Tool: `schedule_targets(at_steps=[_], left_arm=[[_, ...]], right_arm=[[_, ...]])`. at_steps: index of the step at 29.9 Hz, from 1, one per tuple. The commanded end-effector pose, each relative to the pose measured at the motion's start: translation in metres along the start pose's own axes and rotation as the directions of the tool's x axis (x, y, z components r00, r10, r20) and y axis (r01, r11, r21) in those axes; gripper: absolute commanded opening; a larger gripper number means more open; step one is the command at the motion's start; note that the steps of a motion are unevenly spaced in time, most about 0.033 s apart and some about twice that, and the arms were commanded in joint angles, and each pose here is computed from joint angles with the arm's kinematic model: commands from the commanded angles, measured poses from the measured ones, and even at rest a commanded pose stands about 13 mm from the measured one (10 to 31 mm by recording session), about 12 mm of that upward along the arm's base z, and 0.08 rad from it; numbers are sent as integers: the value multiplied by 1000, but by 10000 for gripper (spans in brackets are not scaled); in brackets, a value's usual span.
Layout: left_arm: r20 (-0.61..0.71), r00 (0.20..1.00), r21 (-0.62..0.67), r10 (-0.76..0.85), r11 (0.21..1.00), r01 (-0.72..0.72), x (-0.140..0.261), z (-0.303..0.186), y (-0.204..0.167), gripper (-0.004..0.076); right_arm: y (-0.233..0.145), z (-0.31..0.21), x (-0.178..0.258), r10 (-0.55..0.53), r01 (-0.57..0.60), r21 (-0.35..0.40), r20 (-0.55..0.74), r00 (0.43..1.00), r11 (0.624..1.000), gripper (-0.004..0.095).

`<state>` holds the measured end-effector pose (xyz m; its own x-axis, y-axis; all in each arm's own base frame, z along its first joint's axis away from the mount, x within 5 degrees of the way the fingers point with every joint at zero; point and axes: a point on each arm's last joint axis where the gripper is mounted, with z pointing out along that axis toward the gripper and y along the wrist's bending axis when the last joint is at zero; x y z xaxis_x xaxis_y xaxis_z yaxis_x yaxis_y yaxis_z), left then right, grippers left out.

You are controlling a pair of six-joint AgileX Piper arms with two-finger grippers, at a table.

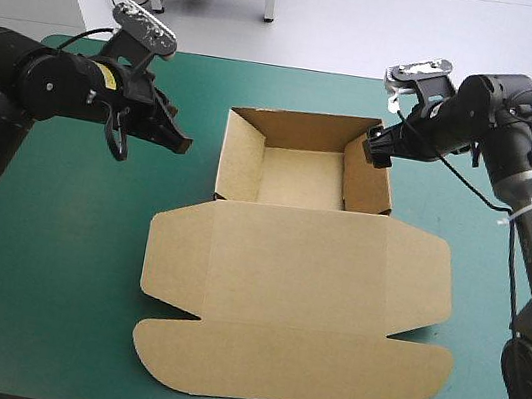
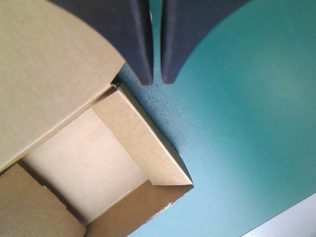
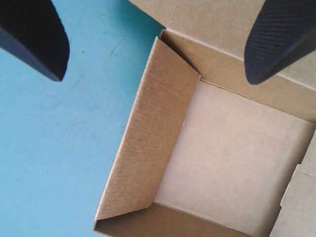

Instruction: Fold the box

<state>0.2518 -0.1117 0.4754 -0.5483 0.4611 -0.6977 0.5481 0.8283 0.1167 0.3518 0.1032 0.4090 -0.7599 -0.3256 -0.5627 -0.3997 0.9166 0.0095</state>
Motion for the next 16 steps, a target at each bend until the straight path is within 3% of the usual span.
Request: schedule_targets(at_steps=[1,16], left_arm=[[13,1000,12,11,1000,-12,14,-29,-7,-8],[-155,988,52,-4,999,12,106,-7,-26,-8]], right_arm=[[1,-27,-3,-12,11,8,76,997,1000,885],[-5,30,-5,-7,6,-8,-48,999,1000,885]])
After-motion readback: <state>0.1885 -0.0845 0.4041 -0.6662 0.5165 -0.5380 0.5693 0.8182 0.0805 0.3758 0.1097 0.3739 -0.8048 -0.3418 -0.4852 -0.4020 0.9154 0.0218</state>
